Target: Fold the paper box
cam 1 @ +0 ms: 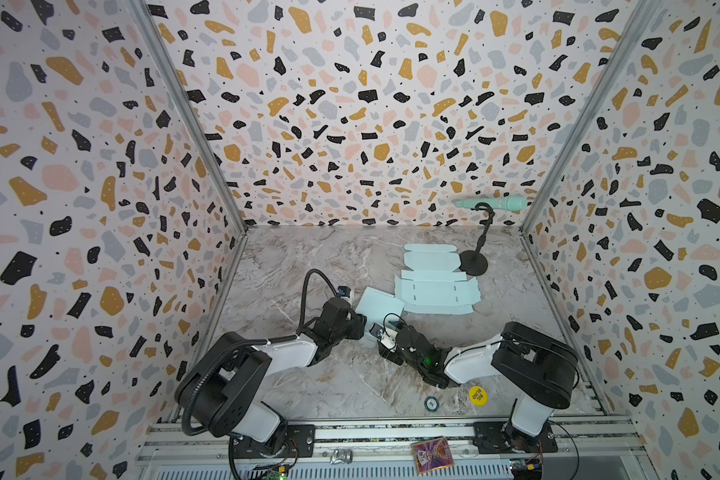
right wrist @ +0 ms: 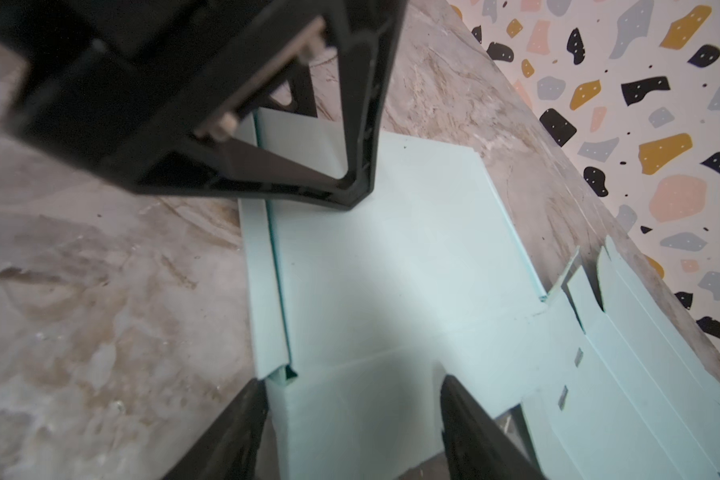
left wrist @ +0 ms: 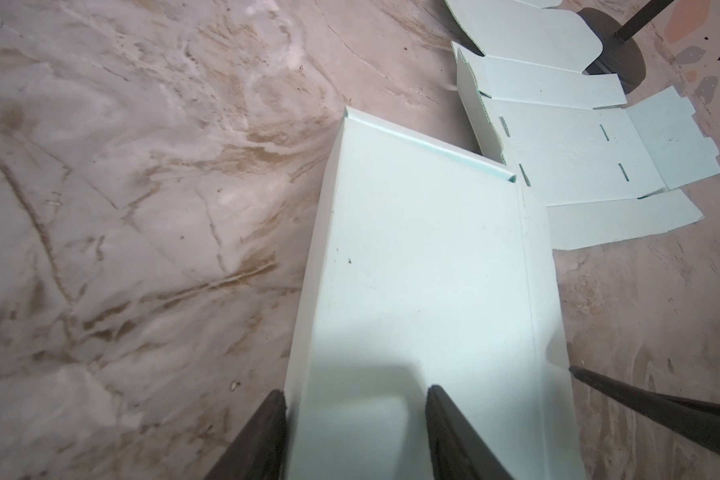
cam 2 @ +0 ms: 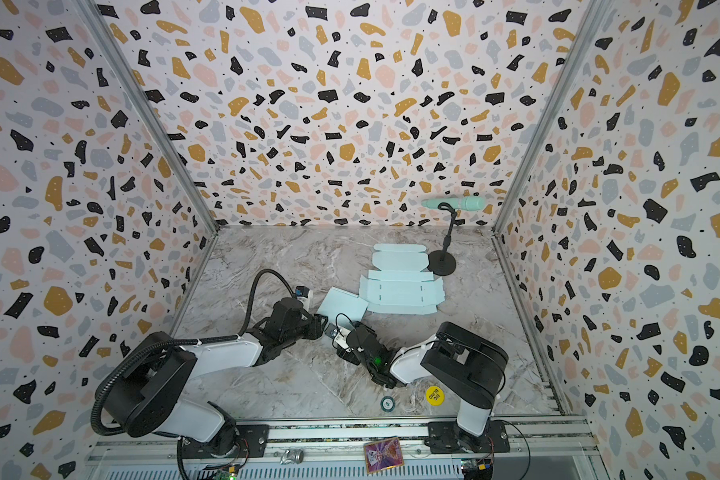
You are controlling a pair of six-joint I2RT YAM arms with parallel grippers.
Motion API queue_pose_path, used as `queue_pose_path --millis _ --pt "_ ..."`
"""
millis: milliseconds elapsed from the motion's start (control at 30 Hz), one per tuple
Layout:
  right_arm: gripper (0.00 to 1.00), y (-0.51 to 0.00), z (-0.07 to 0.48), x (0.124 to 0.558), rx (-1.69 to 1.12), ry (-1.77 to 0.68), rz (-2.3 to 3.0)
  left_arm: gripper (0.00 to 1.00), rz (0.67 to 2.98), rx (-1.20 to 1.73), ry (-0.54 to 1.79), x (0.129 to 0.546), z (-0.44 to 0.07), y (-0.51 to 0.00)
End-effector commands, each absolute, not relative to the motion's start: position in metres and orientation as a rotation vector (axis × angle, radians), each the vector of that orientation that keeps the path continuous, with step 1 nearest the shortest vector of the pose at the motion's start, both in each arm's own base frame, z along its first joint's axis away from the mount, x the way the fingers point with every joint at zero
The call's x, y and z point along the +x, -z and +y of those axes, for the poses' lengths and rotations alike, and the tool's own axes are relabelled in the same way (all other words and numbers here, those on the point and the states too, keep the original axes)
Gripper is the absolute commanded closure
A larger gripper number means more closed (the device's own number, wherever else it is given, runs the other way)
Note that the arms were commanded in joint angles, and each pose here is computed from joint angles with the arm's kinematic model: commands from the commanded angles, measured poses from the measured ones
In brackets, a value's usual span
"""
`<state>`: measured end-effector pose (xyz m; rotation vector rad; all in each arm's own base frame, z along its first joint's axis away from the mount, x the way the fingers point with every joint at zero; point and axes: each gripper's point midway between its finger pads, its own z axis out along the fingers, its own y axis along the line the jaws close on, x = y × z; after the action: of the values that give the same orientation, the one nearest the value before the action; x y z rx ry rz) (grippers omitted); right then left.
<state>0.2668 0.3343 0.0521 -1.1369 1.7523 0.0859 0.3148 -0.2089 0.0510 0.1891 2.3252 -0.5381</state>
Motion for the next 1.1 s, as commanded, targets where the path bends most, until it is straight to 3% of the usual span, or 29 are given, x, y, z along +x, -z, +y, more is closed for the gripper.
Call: queue_pose_path --millis 0,400,633,833,1067 --pt "0.33 -0.064 0.337 0.284 -1.023 -0.080 1.785 0.45 2.473 0.263 0.500 0.287 -0.201 -0.011" --pt "0.36 -0.066 0.337 0.281 -0.999 -0.100 1.797 0.45 2.495 0.261 0.481 0.287 -0.199 -0.001" --pt "0.25 -0.094 0.342 0.260 -1.039 -0.005 1.691 0.45 2.489 0.250 0.475 0.290 -0.199 -0.003" --pt "0.19 -0.120 0.330 0.241 -0.967 -0.164 1.715 0.45 2.491 0.254 0.466 0.291 -0.199 -0.003" --pt "0.29 -0.128 0.295 0.265 -0.793 -0.319 1.869 0.45 2.495 0.263 0.462 0.292 -0.200 -0.002"
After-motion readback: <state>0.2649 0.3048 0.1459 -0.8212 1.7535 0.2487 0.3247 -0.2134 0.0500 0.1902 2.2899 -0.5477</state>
